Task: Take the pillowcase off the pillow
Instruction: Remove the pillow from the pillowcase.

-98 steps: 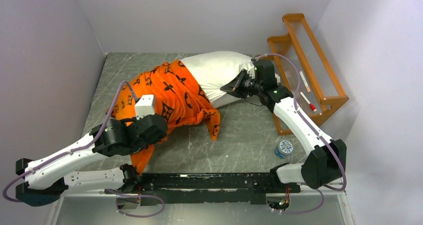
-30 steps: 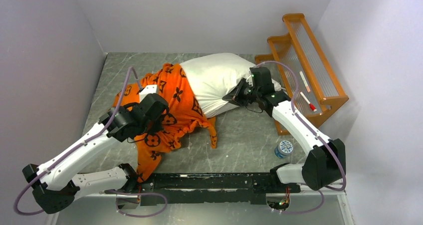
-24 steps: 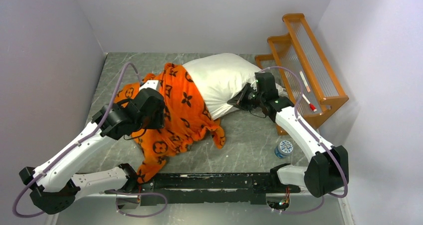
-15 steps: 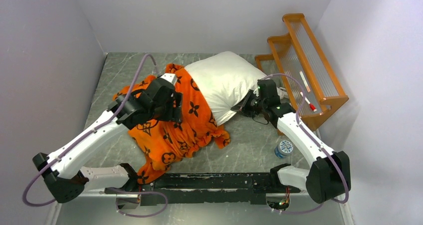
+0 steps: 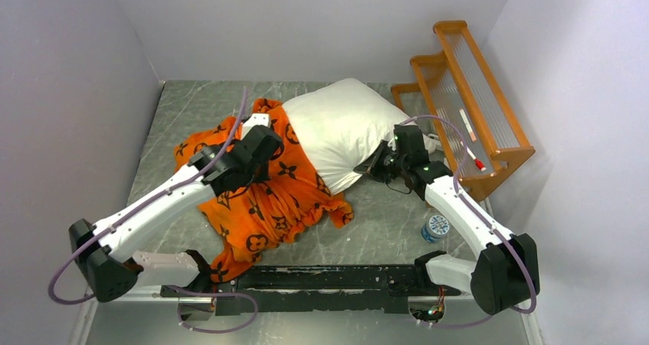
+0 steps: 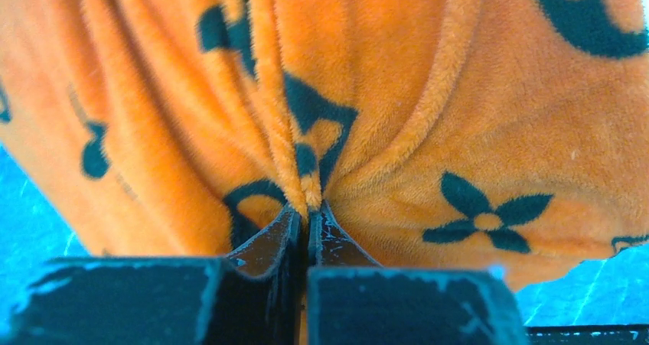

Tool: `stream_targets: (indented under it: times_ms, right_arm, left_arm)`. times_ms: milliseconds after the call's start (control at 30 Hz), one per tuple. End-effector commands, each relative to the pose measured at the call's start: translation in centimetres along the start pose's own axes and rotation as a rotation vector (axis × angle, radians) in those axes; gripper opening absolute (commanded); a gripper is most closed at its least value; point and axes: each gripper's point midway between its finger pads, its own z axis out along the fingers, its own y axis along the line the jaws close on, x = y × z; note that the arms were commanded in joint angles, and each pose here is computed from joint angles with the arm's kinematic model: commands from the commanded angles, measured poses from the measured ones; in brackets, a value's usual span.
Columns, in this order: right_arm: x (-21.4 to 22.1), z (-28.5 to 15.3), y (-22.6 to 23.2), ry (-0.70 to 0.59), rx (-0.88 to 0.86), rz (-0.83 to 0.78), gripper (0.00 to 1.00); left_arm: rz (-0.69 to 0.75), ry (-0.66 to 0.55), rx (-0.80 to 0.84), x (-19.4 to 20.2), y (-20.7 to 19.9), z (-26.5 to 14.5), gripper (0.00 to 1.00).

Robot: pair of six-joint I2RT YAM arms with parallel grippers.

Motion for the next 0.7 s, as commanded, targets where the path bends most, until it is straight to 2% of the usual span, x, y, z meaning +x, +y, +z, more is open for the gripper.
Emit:
stream_targets:
  times_ms: [0,200,367,500,600,667]
  right_arm:
    - [-2.5,0.1,-2.8,-0.094,0.166,-0.034,0.00]
    - [-2.6,0.2,-3.1,-0.088,0.173,-0.049,0.00]
    - [-1.2,-0.9,-1.1,-0.032,0.055,-0.096,0.01]
    - [-0.9,-3.5,1.9,-0.021,-0.065,-0.166,0.11]
    - [-1.6,-6.8,5.4,-0.067,-0.187,-0.235,0.23]
    - [-2.2,-9.0,8.1,-0.104,-0.284,-0.282,0.35]
  left_arm:
    - [-0.042,-0.025,-0.255,2.3,7.9,-2.1,0.05]
    - [-0.080,-0.015,-0.347,4.3,12.8,-6.2,0.05]
    - [-0.019,0.035,-0.232,5.0,10.8,-5.5,0.05]
    - [0.018,0.046,-0.118,4.9,8.2,-4.2,0.05]
    - [0.020,0.038,-0.029,4.5,6.2,-3.6,0.05]
    - [0.010,0.027,0.034,4.2,4.9,-3.4,0.05]
